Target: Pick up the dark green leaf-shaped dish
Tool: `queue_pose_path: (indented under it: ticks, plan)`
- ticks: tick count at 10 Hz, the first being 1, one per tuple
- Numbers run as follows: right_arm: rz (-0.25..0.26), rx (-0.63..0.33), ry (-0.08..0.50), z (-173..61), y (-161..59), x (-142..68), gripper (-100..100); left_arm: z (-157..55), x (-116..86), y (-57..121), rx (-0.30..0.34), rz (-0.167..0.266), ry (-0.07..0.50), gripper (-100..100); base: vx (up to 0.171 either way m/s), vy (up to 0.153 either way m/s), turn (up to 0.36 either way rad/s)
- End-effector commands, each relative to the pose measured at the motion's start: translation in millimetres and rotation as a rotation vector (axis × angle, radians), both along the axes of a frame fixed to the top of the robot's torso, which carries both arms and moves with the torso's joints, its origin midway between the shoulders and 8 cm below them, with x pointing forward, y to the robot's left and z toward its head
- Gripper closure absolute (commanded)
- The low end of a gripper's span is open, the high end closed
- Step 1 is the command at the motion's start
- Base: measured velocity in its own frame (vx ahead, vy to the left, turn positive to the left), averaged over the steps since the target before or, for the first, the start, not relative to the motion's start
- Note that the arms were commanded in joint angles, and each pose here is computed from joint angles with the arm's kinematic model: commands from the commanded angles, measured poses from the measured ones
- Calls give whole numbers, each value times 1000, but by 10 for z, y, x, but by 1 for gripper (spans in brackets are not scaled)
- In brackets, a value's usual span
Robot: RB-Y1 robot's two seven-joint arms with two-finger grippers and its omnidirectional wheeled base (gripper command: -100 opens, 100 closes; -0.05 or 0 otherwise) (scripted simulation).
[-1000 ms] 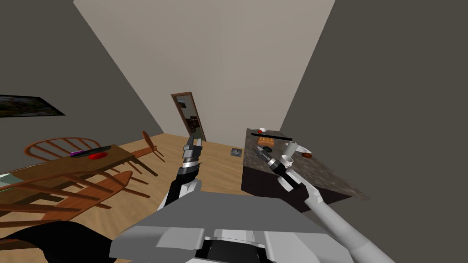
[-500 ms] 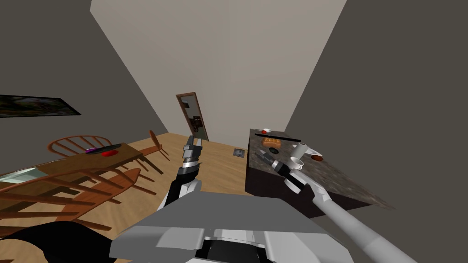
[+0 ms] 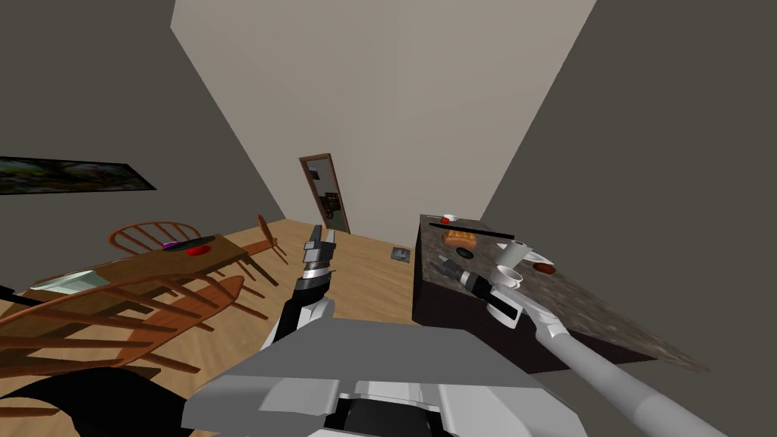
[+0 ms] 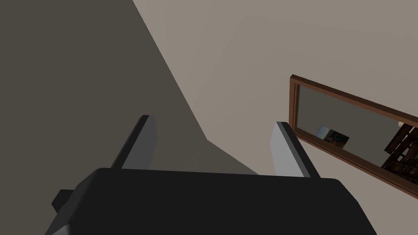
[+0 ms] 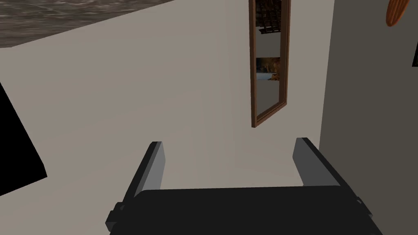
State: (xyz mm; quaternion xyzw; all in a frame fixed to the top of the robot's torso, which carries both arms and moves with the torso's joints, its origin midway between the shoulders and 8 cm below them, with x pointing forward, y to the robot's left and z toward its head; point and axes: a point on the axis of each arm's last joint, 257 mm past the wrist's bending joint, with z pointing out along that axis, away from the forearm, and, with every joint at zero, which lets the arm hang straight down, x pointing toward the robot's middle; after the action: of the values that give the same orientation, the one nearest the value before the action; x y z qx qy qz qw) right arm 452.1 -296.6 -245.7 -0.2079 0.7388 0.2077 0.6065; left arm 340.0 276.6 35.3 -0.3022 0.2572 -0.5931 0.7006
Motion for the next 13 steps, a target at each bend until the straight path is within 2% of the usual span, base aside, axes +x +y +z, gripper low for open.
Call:
queue_pose_path:
  ticks: [1, 2, 3, 4, 5, 6, 7, 8, 9, 10, 11, 12, 13]
  plan:
    - [6, -99, 25, -178, -241, -56, -100, 0, 0, 0, 0, 0, 0, 0, 40, 106, 85]
    - [-4, -108, 33, -212, -309, -56, -100, 0, 0, 0, 0, 0, 0, 0, 36, 80, 37]
    - [12, -184, 49, -300, -474, -119, -100, 0, 0, 0, 0, 0, 0, 0, 45, 94, 84]
    - [-7, -196, 62, -356, -588, -123, -100, 0, 0, 0, 0, 0, 0, 0, 48, 71, 45]
    - [-2, -269, 85, -461, -801, -195, -100, 0, 0, 0, 0, 0, 0, 0, 60, 79, 79]
    - [-11, -283, 92, -472, -884, -199, -100, 0, 0, 0, 0, 0, 0, 0, 51, 61, 57]
    - [-10, -352, 118, -569, -1117, -282, -100, 0, 0, 0, 0, 0, 0, 0, 56, 66, 108]
    - [-16, -367, 122, -561, -1192, -286, -100, 0, 0, 0, 0, 0, 0, 0, 47, 50, 44]
    - [-22, -438, 154, -647, -1474, -385, -100, 0, 0, 0, 0, 0, 0, 0, 61, 60, 110]
    - [-22, -448, 154, -627, -1508, -385, -100, 0, 0, 0, 0, 0, 0, 0, 58, 49, 48]
    - [-30, -510, 188, -710, -1773, -500, -100, 0, 0, 0, 0, 0, 0, 0, 70, 44, 96]
    - [-30, -525, 188, -673, -1829, -498, -100, 0, 0, 0, 0, 0, 0, 0, 59, 34, 54]
    - [-34, -596, 220, -693, -2116, -618, -100, 0, 0, 0, 0, 0, 0, 0, 85, 29, 92]
